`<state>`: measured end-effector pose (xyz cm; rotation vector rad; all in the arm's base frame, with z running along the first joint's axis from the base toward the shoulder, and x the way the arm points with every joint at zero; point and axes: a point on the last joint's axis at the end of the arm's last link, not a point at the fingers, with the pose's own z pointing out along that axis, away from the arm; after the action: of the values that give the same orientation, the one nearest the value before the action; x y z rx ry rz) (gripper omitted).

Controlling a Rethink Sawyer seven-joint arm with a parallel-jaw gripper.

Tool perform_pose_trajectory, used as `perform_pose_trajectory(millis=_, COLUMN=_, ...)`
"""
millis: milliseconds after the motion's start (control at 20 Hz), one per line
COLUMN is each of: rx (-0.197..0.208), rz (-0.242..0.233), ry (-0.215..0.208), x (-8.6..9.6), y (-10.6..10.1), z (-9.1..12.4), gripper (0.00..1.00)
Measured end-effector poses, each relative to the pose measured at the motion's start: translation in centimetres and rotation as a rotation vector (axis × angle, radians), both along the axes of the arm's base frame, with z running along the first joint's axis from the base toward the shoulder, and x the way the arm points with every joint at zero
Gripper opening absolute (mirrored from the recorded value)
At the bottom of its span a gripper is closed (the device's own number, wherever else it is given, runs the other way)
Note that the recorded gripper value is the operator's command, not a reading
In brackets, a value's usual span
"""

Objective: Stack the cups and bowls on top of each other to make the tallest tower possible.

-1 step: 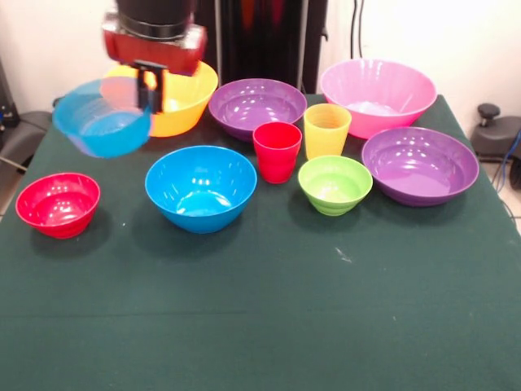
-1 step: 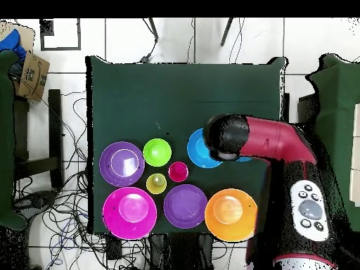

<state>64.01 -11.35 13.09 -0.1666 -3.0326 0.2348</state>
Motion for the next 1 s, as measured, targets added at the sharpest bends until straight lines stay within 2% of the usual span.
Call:
perform_pose_trajectory(millis=200, rx=0.008, rz=-0.011, ry=-0.017, x=1.2, y=4.2, z=0.3, gripper=0.0)
perform_pose_trajectory(millis=400, rx=0.01, rz=-0.025, ry=-0.028, x=1.9, y=7.3, z=0.2, gripper=0.0)
perform_pose_trajectory(millis=550, rx=0.011, rz=-0.012, ry=-0.028, x=2.1, y=10.1, z=-0.2, gripper=0.0)
perform_pose_trajectory(millis=750, rx=0.021, rz=0.009, ry=-0.016, x=2.0, y=11.6, z=-1.1, gripper=0.0)
perform_pose_trajectory(millis=1000, rx=0.027, rz=0.02, ry=-0.001, x=2.8, y=12.3, z=-3.5, gripper=0.0)
